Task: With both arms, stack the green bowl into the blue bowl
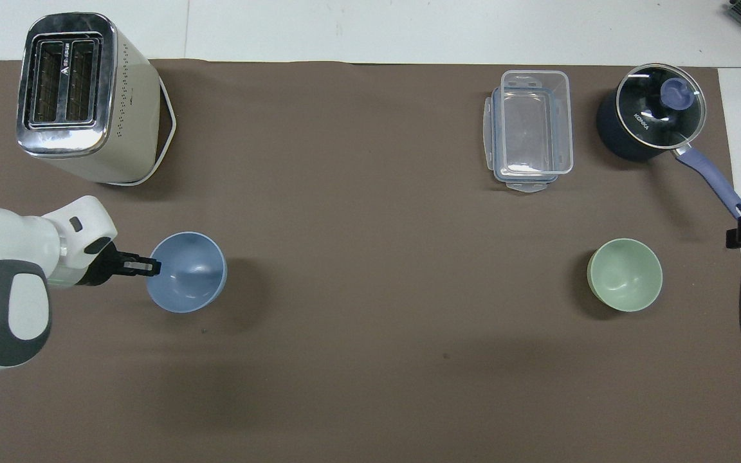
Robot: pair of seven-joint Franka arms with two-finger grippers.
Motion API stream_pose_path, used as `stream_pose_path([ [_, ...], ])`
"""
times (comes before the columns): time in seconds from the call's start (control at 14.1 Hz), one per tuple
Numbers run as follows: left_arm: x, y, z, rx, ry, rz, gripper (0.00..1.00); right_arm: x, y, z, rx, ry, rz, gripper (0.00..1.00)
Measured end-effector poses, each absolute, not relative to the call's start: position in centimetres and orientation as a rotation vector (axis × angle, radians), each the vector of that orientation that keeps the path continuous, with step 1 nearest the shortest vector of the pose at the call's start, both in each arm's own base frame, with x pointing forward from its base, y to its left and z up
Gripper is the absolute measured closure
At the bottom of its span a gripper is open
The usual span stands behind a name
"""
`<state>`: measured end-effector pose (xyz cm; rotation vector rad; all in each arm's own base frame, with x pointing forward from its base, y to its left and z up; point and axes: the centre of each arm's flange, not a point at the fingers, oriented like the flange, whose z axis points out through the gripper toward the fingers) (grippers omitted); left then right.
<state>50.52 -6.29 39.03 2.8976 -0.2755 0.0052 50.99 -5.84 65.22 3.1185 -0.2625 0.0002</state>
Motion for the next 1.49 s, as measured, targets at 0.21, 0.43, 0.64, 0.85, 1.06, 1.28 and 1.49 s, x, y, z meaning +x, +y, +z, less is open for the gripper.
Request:
stream_pose_path([
  [0.21,49.9,-12.9,38.6,2.911,-0.217,0.022,0.96,51.0,-5.8,65.2,3.118,-0.263,0.0,0.0],
  [0.43,48.8,-19.9,37.5,2.911,-0.192,0.081,0.96,51.0,-5.9,65.2,3.118,-0.265,-0.001,0.0],
  [0.64,47.1,-26.0,35.6,2.906,-0.177,0.111,0.96,50.9,-6.5,65.1,3.117,-0.283,-0.005,0.0],
  [0.85,45.7,-29.6,33.9,2.903,-0.188,0.119,0.96,50.9,-6.6,65.0,3.117,-0.287,-0.007,0.0],
  [1.06,45.4,-30.5,33.6,2.904,-0.207,0.114,0.96,50.9,-6.6,65.0,3.117,-0.287,-0.008,0.0],
  [1.28,45.4,-30.5,33.6,2.904,-0.209,0.112,0.88,50.9,-6.6,64.9,3.117,-0.286,-0.01,0.0],
  [1.49,45.4,-30.5,33.6,2.905,-0.21,0.109,0.56,51.0,-6.6,64.4,3.122,-0.218,-0.018,0.0],
])
